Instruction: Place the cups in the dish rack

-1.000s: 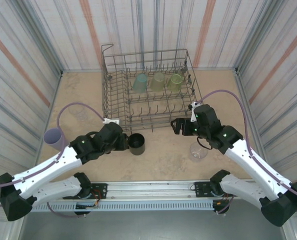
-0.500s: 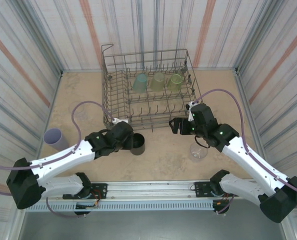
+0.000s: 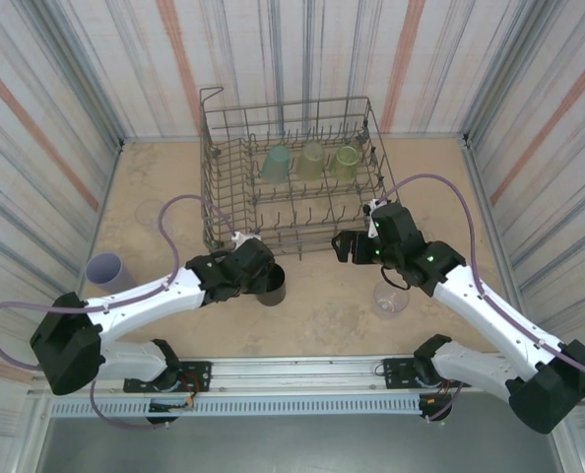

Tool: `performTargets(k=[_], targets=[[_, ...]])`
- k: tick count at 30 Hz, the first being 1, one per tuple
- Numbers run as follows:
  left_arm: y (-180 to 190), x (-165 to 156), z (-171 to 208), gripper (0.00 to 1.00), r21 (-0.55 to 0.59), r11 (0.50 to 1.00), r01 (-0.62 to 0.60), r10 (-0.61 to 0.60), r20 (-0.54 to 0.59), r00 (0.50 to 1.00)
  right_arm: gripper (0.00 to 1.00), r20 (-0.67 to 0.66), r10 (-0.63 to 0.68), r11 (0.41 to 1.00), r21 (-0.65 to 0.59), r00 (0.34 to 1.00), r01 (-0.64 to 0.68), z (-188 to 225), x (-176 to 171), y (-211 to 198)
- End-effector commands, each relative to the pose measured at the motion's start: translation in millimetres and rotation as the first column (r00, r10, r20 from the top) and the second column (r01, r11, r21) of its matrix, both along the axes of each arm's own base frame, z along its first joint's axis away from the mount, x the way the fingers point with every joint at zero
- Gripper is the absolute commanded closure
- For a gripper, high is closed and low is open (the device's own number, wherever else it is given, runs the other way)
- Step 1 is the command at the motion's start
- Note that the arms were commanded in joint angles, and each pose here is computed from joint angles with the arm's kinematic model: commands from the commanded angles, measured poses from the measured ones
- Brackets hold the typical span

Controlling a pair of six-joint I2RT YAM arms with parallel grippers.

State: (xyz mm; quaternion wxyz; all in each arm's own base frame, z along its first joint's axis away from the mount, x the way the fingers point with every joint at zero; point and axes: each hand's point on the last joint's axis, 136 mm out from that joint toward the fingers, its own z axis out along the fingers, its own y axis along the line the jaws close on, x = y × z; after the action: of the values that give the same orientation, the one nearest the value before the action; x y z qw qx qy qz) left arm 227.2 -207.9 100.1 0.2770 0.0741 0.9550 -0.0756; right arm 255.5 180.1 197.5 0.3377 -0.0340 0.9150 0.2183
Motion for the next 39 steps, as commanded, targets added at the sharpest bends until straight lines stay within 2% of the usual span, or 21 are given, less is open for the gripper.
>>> performTargets(k=[1, 3, 8, 14, 18, 19, 26, 39], targets=[[-6, 11, 13, 0.52, 0.014, 1.0, 0.01, -0.011, 0.054, 0.999, 0.01, 0.034, 0.009, 1.0, -0.007, 0.999, -0.009, 8, 4, 2], [-7, 12, 12, 0.52, 0.018, 1.0, 0.012, -0.013, 0.053, 0.998, 0.01, 0.031, 0.015, 1.0, -0.005, 0.999, -0.015, 9, 5, 4], [-11, 14, 9, 0.69, 0.025, 1.0, 0.017, -0.018, 0.044, 0.999, 0.01, 0.026, 0.019, 1.0, -0.003, 0.999, -0.019, 10, 4, 4], [-10, 13, 1, 0.78, 0.054, 0.998, 0.025, -0.026, 0.019, 0.999, 0.01, 0.045, 0.014, 1.0, 0.002, 0.999, -0.014, 15, 4, 3], [-10, 12, -2, 0.98, 0.066, 0.997, 0.026, -0.027, 0.01, 1.0, 0.01, 0.042, 0.023, 1.0, 0.009, 0.999, -0.023, 18, 4, 5], [-10, 12, -2, 1.0, 0.065, 0.998, 0.027, -0.027, 0.006, 1.0, 0.01, 0.038, 0.026, 1.0, 0.01, 0.999, -0.026, 17, 4, 6], [-14, 6, 6, 1.0, 0.019, 0.999, 0.042, -0.042, -0.01, 0.999, 0.01, 0.04, 0.024, 1.0, 0.009, 0.999, -0.025, 17, 0, 3], [-12, -6, 64, 1.0, -0.101, 0.993, 0.056, -0.053, 0.027, 0.998, 0.01, 0.044, 0.029, 0.999, 0.018, 0.999, -0.03, 22, 0, 4]])
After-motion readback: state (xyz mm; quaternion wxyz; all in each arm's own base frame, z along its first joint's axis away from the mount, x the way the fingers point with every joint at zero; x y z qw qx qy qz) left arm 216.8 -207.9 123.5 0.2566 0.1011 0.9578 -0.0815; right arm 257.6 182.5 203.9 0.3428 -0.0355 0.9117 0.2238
